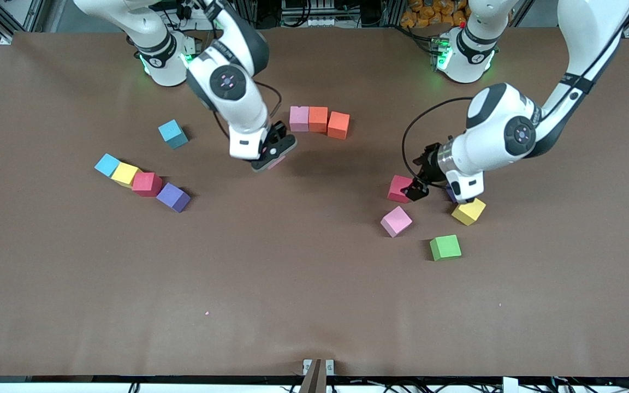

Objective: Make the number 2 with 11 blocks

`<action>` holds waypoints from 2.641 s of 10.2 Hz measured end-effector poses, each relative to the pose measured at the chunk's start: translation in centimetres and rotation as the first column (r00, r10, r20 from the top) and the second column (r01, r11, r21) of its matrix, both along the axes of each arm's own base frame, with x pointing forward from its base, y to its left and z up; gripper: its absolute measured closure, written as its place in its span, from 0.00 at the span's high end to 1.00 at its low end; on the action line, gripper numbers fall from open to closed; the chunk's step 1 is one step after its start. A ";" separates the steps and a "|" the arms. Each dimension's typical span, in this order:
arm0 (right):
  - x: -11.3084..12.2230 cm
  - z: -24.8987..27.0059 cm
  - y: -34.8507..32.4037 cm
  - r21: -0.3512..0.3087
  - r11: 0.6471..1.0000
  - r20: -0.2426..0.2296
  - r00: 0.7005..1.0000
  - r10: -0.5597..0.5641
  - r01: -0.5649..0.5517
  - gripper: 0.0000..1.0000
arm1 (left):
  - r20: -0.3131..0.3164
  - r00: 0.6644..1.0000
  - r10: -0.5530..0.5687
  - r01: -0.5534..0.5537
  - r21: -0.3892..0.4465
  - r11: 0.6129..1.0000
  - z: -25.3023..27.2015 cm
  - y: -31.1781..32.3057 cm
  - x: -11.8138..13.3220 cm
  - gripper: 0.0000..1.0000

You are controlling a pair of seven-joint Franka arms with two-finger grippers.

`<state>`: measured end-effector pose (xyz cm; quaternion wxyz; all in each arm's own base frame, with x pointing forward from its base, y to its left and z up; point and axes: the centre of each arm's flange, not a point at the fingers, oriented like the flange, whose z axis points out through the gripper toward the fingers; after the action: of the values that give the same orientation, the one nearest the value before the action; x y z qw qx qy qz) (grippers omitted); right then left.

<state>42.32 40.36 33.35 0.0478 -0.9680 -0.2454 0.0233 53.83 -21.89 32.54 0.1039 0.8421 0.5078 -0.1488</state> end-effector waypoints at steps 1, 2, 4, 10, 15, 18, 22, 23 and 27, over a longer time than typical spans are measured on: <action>-1.2 0.1 1.6 0.009 0.992 0.003 0.992 -0.123 0.123 0.53 | 0.015 0.998 -0.064 0.063 0.040 0.997 -0.6 0.0 1.2 1.00; -2.5 0.1 3.5 0.020 0.973 0.001 0.973 -0.231 0.231 0.53 | 0.017 0.994 -0.111 0.109 0.091 0.990 -1.2 -0.8 2.5 1.00; -4.5 -0.5 7.4 0.040 0.920 -0.022 0.921 -0.389 0.390 0.53 | 0.027 0.988 -0.154 0.149 0.135 0.980 -2.5 -3.2 4.6 1.00; -6.2 -8.0 13.7 -0.037 0.843 0.075 0.843 -0.533 0.536 0.53 | 0.091 0.908 -0.408 0.397 0.120 0.910 -3.7 -2.8 7.3 1.00; -6.6 -9.1 15.4 -0.019 0.788 0.086 0.786 -0.612 0.615 0.53 | 0.039 0.894 -0.446 0.442 0.085 0.893 -7.4 -4.1 6.3 1.00; -7.3 -11.5 17.1 -0.017 0.776 0.084 0.774 -0.628 0.631 0.53 | 0.037 0.890 -0.454 0.451 0.078 0.889 -7.8 -4.2 6.3 1.00; -7.9 -11.5 17.7 -0.015 0.782 0.085 0.780 -0.620 0.623 0.53 | 0.024 0.887 -0.462 0.459 0.073 0.885 -10.0 -4.1 7.1 1.00; -8.0 -11.5 17.8 -0.015 0.784 0.085 0.782 -0.617 0.620 0.53 | 0.016 0.886 -0.464 0.461 0.084 0.883 -10.8 -4.3 7.3 1.00; -8.7 -11.6 18.1 -0.020 0.792 0.091 0.790 -0.606 0.610 0.53 | 0.007 0.881 -0.473 0.470 0.095 0.877 -11.9 -5.2 7.4 1.00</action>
<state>33.66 58.44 21.79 0.0196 -0.9965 0.0776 -0.0259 61.19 -27.06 20.63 0.0339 0.9464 0.2922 -0.1337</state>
